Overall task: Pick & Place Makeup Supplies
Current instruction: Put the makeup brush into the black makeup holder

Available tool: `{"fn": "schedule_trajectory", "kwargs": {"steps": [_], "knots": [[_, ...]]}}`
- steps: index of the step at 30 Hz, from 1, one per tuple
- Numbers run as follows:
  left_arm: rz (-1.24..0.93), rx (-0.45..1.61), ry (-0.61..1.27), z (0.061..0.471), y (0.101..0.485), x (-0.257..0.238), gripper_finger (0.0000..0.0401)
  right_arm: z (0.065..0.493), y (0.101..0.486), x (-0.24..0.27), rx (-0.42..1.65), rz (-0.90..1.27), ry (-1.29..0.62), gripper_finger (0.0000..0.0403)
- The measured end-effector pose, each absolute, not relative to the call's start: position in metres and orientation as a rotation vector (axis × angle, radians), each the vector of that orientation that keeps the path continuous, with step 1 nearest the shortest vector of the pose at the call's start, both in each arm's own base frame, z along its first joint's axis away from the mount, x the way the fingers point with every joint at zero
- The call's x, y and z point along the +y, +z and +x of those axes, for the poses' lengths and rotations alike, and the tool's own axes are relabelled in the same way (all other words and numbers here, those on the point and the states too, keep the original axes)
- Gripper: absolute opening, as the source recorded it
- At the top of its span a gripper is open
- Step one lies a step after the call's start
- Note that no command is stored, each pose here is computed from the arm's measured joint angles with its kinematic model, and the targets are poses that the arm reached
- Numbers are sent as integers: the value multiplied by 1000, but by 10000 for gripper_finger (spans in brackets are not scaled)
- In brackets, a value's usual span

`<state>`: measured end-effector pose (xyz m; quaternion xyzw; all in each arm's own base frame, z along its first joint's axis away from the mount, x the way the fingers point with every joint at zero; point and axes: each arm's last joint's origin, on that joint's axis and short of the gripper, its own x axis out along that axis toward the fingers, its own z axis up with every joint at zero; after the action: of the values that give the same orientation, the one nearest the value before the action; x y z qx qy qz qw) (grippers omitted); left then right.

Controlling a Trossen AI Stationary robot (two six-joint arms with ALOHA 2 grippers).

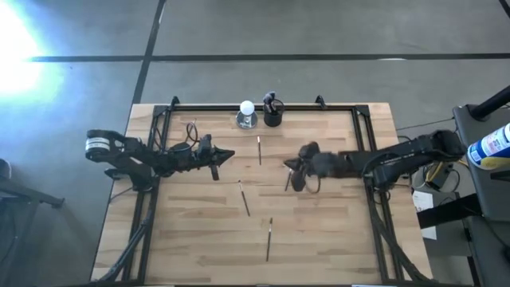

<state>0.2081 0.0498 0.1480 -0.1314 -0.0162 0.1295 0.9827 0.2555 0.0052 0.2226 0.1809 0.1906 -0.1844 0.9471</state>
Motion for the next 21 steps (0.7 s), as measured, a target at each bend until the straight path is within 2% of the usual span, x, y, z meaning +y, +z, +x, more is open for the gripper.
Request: {"fn": "schedule_trajectory", "kwargs": {"steps": [3, 6, 11, 17, 21], "knots": [[-264, -38, 259, 208, 149, 50, 0, 259, 226, -17, 274, 256, -191, 8], [-271, -44, 258, 208, 149, 50, 0, 259, 227, -42, 172, 170, -111, 8], [-287, -57, 255, 209, 151, 50, 0, 250, 230, -89, 80, 73, -224, 8], [-285, -79, 254, 210, 153, 50, 0, 245, 240, -141, -124, -22, -394, 8], [-283, -96, 257, 212, 156, 51, 0, 254, 237, -175, -143, -42, -410, 8]]}}
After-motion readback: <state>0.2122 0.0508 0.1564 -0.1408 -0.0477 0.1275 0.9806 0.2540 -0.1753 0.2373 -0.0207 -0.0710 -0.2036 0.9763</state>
